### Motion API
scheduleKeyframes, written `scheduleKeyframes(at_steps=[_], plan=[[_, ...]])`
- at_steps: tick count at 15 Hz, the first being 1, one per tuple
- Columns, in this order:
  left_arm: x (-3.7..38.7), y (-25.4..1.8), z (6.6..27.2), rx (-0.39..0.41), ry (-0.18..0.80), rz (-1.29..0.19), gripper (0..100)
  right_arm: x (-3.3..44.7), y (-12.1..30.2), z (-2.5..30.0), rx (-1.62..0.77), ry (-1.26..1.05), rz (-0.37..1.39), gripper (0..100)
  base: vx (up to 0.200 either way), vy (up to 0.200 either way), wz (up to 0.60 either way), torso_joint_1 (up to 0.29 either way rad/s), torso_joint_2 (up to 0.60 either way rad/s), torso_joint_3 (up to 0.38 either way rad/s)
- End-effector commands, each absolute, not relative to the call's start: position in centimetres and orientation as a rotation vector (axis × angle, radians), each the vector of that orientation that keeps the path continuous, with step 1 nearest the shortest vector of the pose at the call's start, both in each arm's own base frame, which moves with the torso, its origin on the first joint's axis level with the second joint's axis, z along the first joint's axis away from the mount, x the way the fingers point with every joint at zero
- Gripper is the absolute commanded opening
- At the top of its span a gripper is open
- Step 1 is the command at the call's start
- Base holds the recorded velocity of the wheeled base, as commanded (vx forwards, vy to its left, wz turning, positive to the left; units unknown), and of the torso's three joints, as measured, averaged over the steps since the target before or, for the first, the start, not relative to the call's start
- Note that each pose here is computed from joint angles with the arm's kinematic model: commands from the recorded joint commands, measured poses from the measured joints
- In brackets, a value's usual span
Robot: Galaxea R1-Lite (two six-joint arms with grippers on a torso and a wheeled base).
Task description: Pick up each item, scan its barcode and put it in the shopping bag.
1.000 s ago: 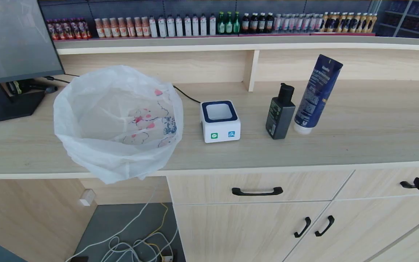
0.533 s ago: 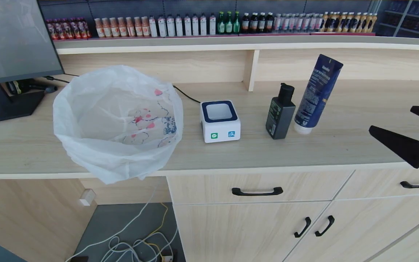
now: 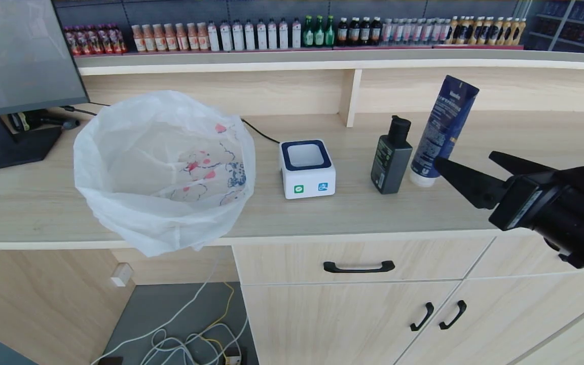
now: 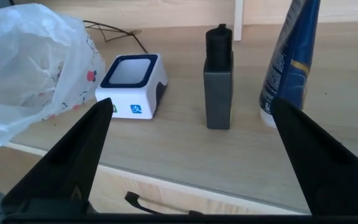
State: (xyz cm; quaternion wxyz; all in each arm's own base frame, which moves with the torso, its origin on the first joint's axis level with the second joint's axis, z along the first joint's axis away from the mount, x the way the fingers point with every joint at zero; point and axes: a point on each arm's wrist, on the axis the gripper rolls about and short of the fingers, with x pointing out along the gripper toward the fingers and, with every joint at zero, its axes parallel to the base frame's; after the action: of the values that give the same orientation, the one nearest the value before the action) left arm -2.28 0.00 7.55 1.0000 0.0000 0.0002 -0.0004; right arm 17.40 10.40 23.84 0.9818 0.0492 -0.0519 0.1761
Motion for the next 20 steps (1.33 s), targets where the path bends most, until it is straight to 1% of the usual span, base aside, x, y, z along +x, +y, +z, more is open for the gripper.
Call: scheduleKeyframes(at_steps=[1, 3, 6, 12, 17, 20], plan=[[-2.3, 0.0, 7.5, 0.000, 0.000, -0.002, 100, 17.6, 10.8, 23.0, 0.080, -0.084, 0.362, 100, 0.000, 0.000, 0.00, 0.000, 0.00, 0.000], [-2.3, 0.0, 7.5, 0.000, 0.000, 0.000, 100, 17.3, 10.6, 22.3, 0.071, -0.068, 0.362, 100, 0.000, 0.000, 0.00, 0.000, 0.00, 0.000], [-2.3, 0.0, 7.5, 0.000, 0.000, 0.000, 100, 17.7, 10.8, 22.5, 0.080, -0.077, 0.370, 100, 0.000, 0.000, 0.00, 0.000, 0.00, 0.000], [-2.3, 0.0, 7.5, 0.000, 0.000, 0.000, 100, 19.9, 11.4, 22.6, 0.080, -0.078, 0.339, 100, 0.000, 0.000, 0.00, 0.000, 0.00, 0.000], [-2.3, 0.0, 7.5, 0.000, 0.000, 0.000, 100, 20.8, 10.6, 22.6, 0.081, -0.087, 0.293, 100, 0.000, 0.000, 0.00, 0.000, 0.00, 0.000], [-2.3, 0.0, 7.5, 0.000, 0.000, 0.000, 100, 22.7, 10.4, 23.0, 0.079, -0.098, 0.277, 100, 0.000, 0.000, 0.00, 0.000, 0.00, 0.000]])
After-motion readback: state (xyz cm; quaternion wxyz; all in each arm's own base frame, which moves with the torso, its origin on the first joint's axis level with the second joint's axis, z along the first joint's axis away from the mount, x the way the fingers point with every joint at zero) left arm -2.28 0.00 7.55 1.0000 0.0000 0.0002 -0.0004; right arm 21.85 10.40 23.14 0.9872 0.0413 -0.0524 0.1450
